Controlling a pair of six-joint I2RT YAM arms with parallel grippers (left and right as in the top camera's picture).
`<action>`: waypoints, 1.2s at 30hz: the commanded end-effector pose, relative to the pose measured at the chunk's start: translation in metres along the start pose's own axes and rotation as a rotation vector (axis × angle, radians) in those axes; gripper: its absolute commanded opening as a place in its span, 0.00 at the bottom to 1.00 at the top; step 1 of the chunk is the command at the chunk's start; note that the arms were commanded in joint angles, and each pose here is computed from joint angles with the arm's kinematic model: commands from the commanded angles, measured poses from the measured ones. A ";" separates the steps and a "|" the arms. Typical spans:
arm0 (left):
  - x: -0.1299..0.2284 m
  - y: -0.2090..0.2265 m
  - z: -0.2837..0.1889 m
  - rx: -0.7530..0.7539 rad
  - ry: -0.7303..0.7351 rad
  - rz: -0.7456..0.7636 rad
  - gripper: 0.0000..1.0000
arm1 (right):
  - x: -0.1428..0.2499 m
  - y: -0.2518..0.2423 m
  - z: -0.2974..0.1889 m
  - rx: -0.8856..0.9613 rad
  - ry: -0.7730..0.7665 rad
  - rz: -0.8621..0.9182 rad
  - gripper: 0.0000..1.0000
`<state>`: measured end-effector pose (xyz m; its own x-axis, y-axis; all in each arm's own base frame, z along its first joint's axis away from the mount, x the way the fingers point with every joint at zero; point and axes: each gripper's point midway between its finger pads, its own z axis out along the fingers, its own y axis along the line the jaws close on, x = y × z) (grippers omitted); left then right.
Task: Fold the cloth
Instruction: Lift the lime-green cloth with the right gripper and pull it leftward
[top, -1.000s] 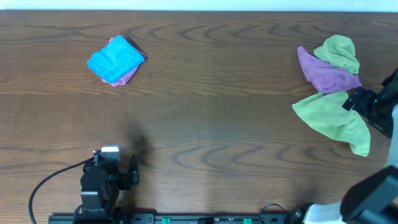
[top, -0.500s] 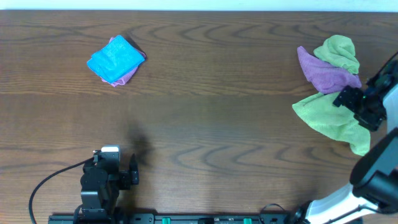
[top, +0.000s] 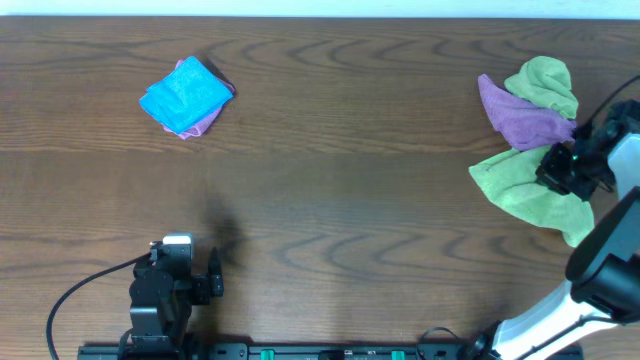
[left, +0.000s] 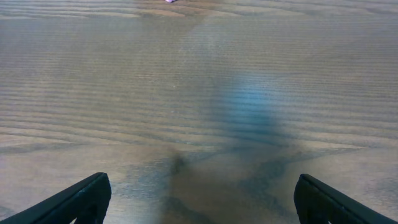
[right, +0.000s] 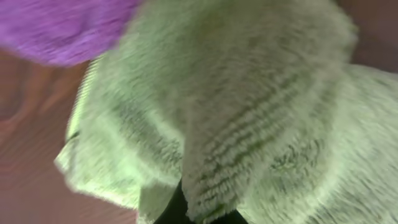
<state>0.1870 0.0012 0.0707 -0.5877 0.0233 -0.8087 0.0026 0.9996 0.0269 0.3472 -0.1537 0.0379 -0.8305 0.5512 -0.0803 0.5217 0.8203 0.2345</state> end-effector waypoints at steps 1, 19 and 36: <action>0.005 0.000 0.002 -0.004 0.011 0.008 0.95 | 0.000 0.049 -0.027 -0.131 -0.054 -0.154 0.01; 0.005 0.000 0.002 -0.004 0.011 0.008 0.95 | 0.156 0.261 -0.119 -0.321 -0.130 -0.915 0.01; 0.005 0.000 0.002 -0.004 0.011 0.008 0.95 | 0.130 0.287 -0.095 -0.110 -0.310 -0.938 0.02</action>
<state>0.1870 0.0012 0.0707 -0.5877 0.0233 -0.8087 0.0026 0.9996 0.0269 0.3406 0.1826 0.2005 -0.7544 -0.3598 -0.5490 -0.5347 0.8220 0.1959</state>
